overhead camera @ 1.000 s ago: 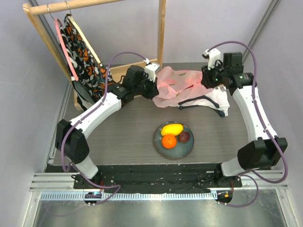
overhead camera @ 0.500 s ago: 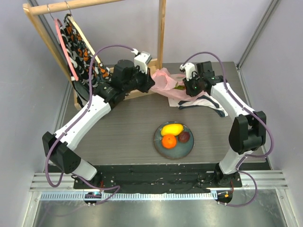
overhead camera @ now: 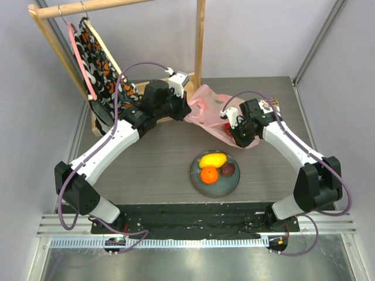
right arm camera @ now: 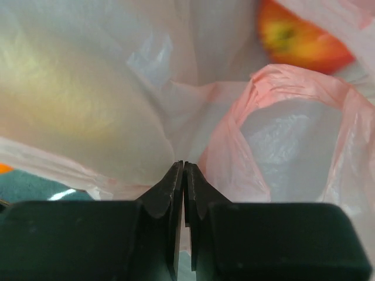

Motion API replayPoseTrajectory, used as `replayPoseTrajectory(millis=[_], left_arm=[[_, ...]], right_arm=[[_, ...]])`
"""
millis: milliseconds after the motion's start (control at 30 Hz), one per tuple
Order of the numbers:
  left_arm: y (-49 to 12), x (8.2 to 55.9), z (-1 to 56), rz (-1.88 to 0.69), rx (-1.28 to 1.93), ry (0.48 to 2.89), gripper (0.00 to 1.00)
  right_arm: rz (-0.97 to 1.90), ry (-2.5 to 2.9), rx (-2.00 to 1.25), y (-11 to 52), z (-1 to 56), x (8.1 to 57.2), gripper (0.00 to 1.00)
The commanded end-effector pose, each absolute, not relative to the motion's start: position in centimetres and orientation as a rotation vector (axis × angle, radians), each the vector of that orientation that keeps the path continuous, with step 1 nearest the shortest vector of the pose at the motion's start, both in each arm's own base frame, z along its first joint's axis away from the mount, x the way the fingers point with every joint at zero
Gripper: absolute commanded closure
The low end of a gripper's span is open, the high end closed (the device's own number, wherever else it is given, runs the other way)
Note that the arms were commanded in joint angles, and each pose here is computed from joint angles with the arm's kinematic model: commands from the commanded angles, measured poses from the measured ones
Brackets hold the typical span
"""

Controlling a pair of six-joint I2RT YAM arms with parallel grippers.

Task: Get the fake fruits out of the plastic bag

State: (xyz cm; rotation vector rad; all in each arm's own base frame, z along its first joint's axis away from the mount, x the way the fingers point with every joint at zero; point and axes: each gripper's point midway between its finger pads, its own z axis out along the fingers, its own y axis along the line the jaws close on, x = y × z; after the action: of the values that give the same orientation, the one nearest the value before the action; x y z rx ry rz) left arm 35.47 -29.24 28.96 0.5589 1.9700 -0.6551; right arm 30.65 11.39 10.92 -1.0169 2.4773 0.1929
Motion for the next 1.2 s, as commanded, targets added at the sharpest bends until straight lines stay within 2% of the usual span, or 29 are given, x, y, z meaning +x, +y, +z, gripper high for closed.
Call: replayPoseTrajectory(millis=[0, 100, 233, 333, 433, 533, 567, 600, 633, 733, 833, 1167], left_arm=[[-29.7, 35.1, 30.7, -0.718, 0.544, 1.922, 1.0], [-29.9, 35.1, 30.5, -0.736, 0.537, 1.929, 1.0], [-30.0, 34.8, 30.3, -0.749, 0.544, 1.929, 1.0], [-29.7, 34.6, 30.5, -0.741, 0.546, 1.922, 1.0], [-29.5, 34.5, 30.3, -0.73, 0.552, 1.921, 1.0], [-29.4, 34.3, 30.2, -0.729, 0.554, 1.924, 1.0], [-29.4, 34.3, 30.2, -0.729, 0.556, 1.922, 1.0], [-29.4, 34.3, 30.2, -0.728, 0.558, 1.921, 1.0], [-29.4, 34.3, 30.2, -0.728, 0.559, 1.919, 1.0], [-29.4, 34.4, 30.1, -0.728, 0.561, 1.92, 1.0], [-29.6, 34.4, 29.9, -0.74, 0.562, 1.925, 1.0], [-30.0, 34.5, 29.8, -0.755, 0.57, 1.924, 1.0]], right_arm=[[0.114, 2.347, -0.992, 11.1, 16.4, 32.2, 0.87], [0.118, 2.273, -0.958, 12.0, 18.7, 34.4, 0.87], [0.141, 2.26, -0.958, 13.1, 18.6, 36.4, 0.87], [0.165, 2.274, -0.949, 13.7, 17.9, 37.8, 0.83], [0.189, 2.314, -0.925, 14.4, 16.6, 38.9, 0.75], [0.202, 2.348, -0.924, 14.7, 15.7, 39.5, 0.63], [0.202, 2.358, -0.92, 14.7, 15.4, 39.5, 0.56], [0.175, 2.363, -0.9, 14.4, 15.5, 39.9, 0.42], [0.144, 2.369, -0.878, 14.2, 15.3, 40.4, 0.37], [0.037, 2.365, -0.82, 13.0, 15.3, 41.7, 0.23], [-0.034, 2.365, -0.786, 12.1, 15.1, 42.5, 0.14], [-0.078, 2.405, -0.792, 12.3, 12.0, 44.6, 0.11]])
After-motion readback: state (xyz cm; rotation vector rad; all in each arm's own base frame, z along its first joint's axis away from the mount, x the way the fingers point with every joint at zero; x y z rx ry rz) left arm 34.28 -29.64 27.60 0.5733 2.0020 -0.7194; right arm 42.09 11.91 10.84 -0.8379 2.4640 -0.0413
